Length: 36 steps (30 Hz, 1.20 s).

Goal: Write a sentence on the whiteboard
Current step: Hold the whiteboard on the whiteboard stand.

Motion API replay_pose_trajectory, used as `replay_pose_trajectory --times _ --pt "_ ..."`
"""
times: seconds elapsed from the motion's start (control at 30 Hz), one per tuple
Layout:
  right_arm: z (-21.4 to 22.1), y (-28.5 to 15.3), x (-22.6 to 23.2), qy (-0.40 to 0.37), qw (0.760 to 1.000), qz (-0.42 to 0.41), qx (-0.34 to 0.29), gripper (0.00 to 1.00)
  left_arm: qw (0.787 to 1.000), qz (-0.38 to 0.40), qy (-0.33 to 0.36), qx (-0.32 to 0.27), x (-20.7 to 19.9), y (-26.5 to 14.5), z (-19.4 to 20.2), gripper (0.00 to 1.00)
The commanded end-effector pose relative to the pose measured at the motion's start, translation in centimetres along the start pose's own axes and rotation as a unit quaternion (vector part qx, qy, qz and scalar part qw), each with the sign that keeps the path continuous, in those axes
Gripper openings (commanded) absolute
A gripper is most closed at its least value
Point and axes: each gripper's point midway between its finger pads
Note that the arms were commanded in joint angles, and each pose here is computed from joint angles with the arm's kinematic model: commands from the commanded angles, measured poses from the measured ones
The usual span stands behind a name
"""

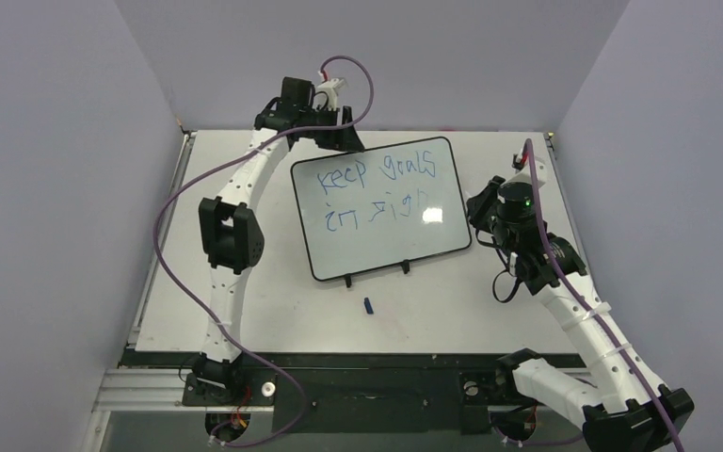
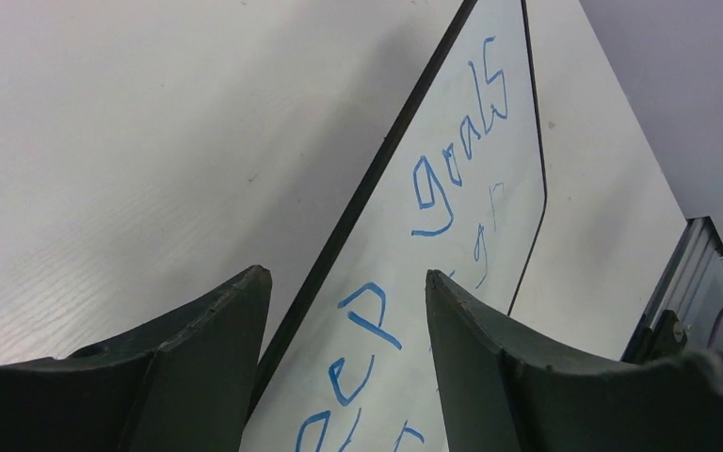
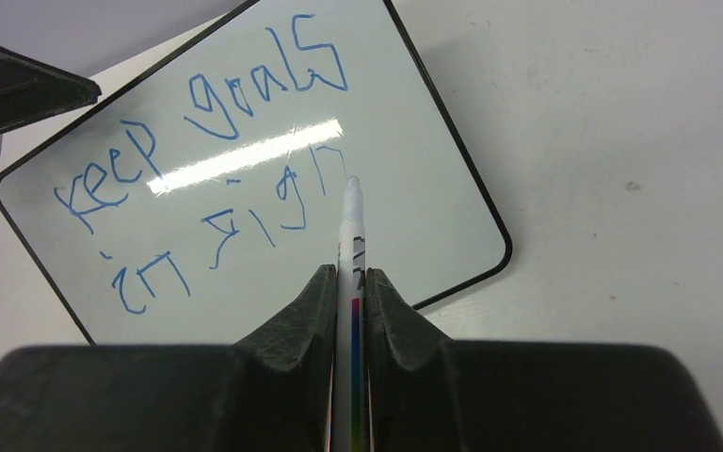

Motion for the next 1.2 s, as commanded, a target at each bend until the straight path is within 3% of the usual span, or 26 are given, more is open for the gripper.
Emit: replay_pose_trajectory --times 0.0,0.3,0.57,0.7,0.83,1.07,1.17 --pt "0.0 -0.6 -0.1 -0.008 1.0 -0.009 0.001 0.0 0.998 0.067 0.006 -0.005 -1.1 -1.4 -1.8 0.59" --pt "-0.3 -0.6 -0.4 -0.023 1.0 0.002 0.004 0.0 0.986 0.159 -0.033 0.03 0.0 -0.5 -0.1 0.56" --pt "-0.7 -0.6 -0.4 -0.031 0.999 0.006 0.005 0.0 0.983 0.171 -0.049 0.051 0.5 0.4 1.4 0.5" --pt "-0.6 -0.6 -0.5 -0.033 0.999 0.007 0.007 0.0 0.98 0.185 -0.048 0.063 0.1 0.4 2.2 0.4" --pt "-0.3 -0.4 -0.4 -0.034 0.999 0.006 0.012 0.0 0.975 0.203 -0.048 0.072 -0.6 0.1 2.6 0.22" --pt "0.2 0.6 0.1 -0.03 0.999 -0.004 0.021 0.0 0.974 0.21 -0.034 0.079 -1.2 -0.5 3.3 0.16" --pt "0.3 1.3 0.4 -0.018 0.999 -0.014 0.025 0.0 0.975 0.204 -0.018 0.084 -1.4 -0.7 3.8 0.07"
Point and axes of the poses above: each gripper's point midway between its finger pads, its own y axis out along the fingers, its own x axis along the line the jaws close on, z = x × y, and after that the axes turned 7 degrees about -y, right-handed
